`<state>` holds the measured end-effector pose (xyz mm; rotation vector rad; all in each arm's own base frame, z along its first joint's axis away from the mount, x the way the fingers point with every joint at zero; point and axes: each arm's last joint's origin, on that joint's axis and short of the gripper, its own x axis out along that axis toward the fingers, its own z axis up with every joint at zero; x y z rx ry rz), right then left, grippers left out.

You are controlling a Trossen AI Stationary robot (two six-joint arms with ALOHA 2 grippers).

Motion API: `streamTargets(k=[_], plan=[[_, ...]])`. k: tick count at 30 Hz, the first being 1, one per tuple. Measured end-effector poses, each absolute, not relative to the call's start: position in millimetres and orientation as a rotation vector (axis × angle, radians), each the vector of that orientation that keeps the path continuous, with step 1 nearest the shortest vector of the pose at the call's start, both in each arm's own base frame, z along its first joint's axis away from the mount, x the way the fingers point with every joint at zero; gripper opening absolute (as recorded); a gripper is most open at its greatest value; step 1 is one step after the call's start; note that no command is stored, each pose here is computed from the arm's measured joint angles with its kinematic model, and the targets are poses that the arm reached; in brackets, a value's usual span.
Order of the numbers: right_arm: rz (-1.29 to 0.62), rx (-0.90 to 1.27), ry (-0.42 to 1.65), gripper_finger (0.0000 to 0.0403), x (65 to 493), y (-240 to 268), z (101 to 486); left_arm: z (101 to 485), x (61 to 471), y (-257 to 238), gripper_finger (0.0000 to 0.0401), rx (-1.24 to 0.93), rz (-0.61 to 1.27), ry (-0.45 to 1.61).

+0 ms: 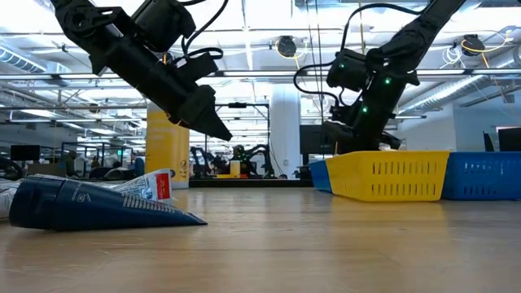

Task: Pick & Place Travel size toiletries
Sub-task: Put the white toothpaste into the top blue bin, then put the black hairbrush into the bottom blue bin

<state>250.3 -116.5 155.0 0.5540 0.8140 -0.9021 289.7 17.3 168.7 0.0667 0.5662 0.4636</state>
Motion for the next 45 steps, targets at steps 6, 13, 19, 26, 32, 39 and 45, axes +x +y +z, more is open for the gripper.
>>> streamTargets(k=[6, 13, 19, 26, 32, 39, 45], plan=[[-0.833, 0.462, 0.711, 0.0130, 257.6, -117.4, 168.9, 168.0, 289.2, 17.3, 0.0225, 0.069, 0.463, 0.575], [-0.607, 0.192, 0.521, 0.0126, 280.8, -88.6, 199.1, 167.7, 289.2, 12.8, 0.0225, 0.096, 0.445, 0.582], [-0.387, -0.044, 0.513, 0.0121, 299.9, -42.4, 196.4, 171.4, 284.8, -2.8, 0.0225, 0.150, 0.425, 0.599], [-0.224, -0.232, 0.559, 0.0121, 306.8, -5.3, 184.9, 182.3, 259.2, -45.2, 0.0225, 0.096, 0.334, 0.670], [-0.149, -0.308, 0.563, 0.0117, 306.2, 13.0, 184.6, 187.3, 226.6, -93.5, 0.0225, 0.003, 0.302, 0.685], [-0.088, -0.307, 0.564, 0.0116, 302.8, 33.4, 181.5, 195.4, 203.8, -142.6, 0.0225, -0.083, 0.173, 0.672], [-0.047, -0.315, 0.535, 0.0116, 294.9, 46.0, 172.3, 174.7, 202.0, -167.5, 0.0225, 0.116, 0.004, 0.733]])
